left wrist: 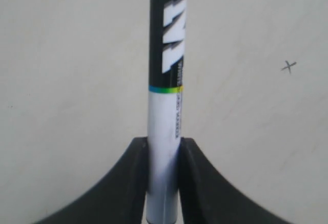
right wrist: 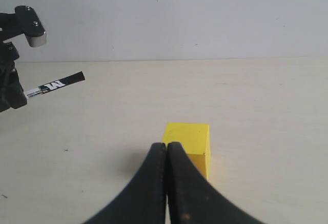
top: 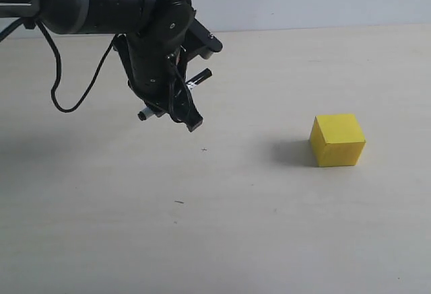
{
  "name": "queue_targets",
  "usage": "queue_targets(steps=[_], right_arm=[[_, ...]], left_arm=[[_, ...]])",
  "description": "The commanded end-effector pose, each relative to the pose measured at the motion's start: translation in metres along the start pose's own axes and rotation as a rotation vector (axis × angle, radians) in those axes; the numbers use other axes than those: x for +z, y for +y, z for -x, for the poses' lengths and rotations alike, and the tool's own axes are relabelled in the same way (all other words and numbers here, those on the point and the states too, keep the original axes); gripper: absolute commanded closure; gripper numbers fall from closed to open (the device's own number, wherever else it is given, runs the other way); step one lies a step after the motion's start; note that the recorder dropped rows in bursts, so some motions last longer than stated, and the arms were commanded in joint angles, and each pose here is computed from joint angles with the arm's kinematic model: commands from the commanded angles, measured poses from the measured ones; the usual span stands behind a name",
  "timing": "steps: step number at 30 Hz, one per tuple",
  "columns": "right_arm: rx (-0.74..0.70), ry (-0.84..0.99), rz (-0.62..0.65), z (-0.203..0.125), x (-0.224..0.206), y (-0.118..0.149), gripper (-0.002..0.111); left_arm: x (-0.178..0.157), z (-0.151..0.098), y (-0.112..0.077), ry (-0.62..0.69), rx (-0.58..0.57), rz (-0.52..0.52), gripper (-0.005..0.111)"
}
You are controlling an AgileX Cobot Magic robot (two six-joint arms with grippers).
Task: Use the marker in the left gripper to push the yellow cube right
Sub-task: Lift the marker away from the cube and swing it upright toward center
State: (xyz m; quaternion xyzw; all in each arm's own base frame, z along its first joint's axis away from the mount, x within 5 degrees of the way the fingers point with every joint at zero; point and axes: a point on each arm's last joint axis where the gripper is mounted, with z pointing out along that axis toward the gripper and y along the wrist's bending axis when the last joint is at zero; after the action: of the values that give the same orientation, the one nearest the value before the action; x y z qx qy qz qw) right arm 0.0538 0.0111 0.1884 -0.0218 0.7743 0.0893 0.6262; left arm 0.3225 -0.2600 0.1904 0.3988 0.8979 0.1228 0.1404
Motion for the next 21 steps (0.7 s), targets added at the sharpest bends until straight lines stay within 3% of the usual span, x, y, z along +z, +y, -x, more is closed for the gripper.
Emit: queue_targets(steps=[1,9,16,21], right_arm=[[-0.004,-0.007,0.0,-0.001,0.0,0.0,0.108],[-0.004,-0.007,0.0,-0.001,0.0,0.0,0.108],[-0.004,-0.007,0.0,-0.001,0.0,0.0,0.108],[-0.004,-0.007,0.0,-0.001,0.0,0.0,0.108]], left_arm=[[-0.007,-0.003,0.005,0.011,-0.023,0.003,0.107],[0.001,-0.013,0.003,0.068,-0.026,0.003,0.107],[0.003,-0.015,0.008,0.083,-0.216,0.013,0.107],[0.003,-0.014,0.007,0.068,-0.467,0.015,0.107]])
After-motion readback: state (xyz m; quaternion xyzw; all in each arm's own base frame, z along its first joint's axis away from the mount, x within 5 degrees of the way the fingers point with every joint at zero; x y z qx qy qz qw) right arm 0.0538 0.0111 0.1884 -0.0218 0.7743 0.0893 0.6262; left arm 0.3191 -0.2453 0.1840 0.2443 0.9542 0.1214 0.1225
